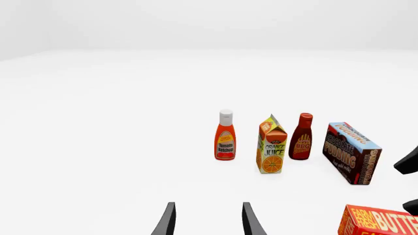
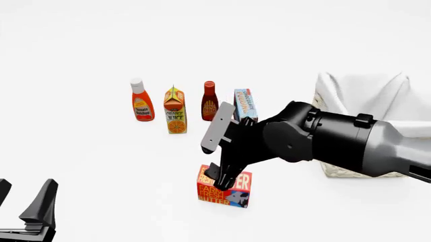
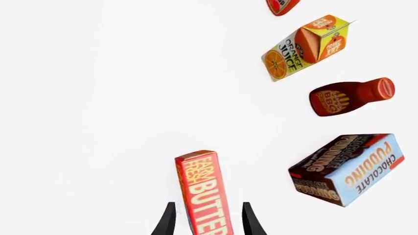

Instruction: Pick the butter and place it in the basket.

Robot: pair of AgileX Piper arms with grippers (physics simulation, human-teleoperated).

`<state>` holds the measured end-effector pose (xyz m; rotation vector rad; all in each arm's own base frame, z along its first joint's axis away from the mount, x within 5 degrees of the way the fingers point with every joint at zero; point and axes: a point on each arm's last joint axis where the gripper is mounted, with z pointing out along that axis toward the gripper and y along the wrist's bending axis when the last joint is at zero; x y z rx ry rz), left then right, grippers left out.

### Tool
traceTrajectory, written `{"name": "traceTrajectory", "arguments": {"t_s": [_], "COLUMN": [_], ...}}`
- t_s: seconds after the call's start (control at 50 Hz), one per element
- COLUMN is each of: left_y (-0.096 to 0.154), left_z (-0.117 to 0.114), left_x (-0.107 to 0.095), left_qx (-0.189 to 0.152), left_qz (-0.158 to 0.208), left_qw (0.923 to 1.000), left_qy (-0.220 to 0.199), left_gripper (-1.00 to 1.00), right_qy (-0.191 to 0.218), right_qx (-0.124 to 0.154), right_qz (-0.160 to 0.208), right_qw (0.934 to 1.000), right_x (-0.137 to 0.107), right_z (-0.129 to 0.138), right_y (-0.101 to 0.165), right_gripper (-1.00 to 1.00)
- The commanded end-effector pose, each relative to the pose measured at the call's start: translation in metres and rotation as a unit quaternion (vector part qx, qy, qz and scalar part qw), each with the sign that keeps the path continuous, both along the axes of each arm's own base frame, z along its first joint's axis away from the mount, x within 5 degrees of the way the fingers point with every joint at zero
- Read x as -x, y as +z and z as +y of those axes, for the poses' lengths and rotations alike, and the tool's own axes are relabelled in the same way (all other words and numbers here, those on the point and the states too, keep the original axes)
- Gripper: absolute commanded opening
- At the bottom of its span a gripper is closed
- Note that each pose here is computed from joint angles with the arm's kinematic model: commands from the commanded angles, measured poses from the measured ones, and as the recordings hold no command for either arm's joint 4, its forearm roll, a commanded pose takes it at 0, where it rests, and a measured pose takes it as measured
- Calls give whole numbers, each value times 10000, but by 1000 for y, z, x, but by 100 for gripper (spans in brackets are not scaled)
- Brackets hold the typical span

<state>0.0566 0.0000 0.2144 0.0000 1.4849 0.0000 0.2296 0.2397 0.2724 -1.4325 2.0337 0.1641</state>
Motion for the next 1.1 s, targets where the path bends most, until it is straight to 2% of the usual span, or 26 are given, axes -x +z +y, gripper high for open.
{"name": "traceTrajectory", "arguments": {"t_s": [0.02, 1.1], "left_y": [0, 0], "left_z": [0, 0], "left_x": [0, 0], "left_qx": [0, 0], "left_qz": [0, 0], "left_qw": [10000, 10000], "left_qy": [0, 0], "left_gripper": [100, 100], "right_qy": [2, -280], "right_qx": [-10, -55], "right_qz": [31, 94], "right_qw": [10000, 9995], "right_x": [4, -9], "right_z": [0, -4], "right_y": [-7, -24], "right_gripper": [100, 100]}}
